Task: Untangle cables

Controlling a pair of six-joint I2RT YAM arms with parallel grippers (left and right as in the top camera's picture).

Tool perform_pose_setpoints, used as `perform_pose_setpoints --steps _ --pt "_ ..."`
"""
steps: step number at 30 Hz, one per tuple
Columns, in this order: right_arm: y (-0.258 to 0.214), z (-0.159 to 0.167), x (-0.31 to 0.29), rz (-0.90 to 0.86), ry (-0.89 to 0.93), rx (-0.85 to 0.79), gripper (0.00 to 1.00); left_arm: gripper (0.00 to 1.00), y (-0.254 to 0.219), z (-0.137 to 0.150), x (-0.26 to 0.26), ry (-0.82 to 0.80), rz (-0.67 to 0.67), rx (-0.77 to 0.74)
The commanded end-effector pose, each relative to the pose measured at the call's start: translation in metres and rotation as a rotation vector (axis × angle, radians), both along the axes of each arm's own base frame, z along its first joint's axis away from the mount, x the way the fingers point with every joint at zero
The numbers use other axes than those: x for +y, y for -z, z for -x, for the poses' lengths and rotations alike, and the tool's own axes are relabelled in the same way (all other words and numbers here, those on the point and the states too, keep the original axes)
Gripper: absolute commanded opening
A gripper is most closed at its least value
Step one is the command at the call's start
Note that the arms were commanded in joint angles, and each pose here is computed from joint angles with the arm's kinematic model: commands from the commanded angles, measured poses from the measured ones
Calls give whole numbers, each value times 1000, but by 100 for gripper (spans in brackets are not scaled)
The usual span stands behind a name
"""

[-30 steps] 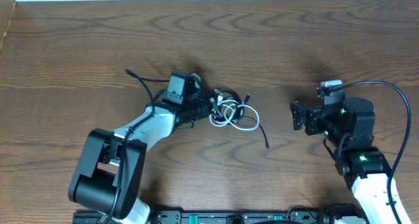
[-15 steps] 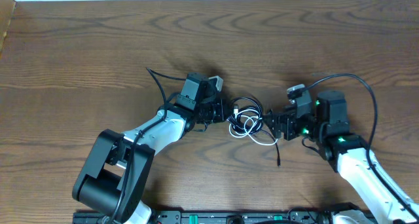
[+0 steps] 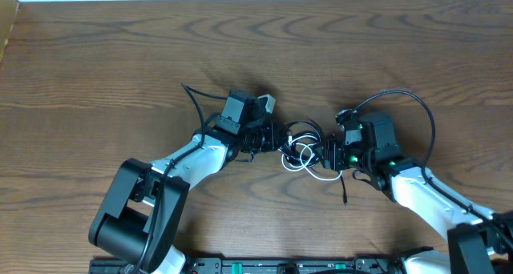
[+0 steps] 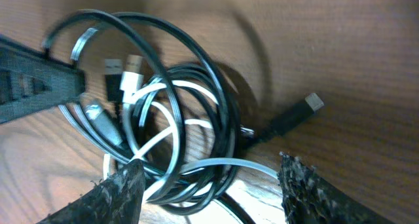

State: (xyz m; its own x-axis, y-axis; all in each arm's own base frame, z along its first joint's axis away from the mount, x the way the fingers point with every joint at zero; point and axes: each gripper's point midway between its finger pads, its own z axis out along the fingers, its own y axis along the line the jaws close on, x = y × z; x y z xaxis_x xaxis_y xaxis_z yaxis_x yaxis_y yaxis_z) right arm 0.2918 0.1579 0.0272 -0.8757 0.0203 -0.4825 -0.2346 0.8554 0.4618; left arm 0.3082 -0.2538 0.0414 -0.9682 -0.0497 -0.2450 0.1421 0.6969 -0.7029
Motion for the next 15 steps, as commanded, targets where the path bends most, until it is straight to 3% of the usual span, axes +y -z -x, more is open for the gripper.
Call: perform_pose_setpoints --steps 1,7,9,12,15 --pt "5 -6 4 -7 47 26 59 8 7 -2 8 -30 -54 16" --pt "13 -10 11 -1 65 22 33 8 14 1 14 -47 -91 36" --pt "20 -9 8 25 93 39 17 8 14 1 14 -47 -91 36" --pt "24 -7 8 34 99 52 5 7 15 2 15 -48 -97 42" --pt "23 -9 8 31 99 46 1 7 22 0 26 -74 -157 36"
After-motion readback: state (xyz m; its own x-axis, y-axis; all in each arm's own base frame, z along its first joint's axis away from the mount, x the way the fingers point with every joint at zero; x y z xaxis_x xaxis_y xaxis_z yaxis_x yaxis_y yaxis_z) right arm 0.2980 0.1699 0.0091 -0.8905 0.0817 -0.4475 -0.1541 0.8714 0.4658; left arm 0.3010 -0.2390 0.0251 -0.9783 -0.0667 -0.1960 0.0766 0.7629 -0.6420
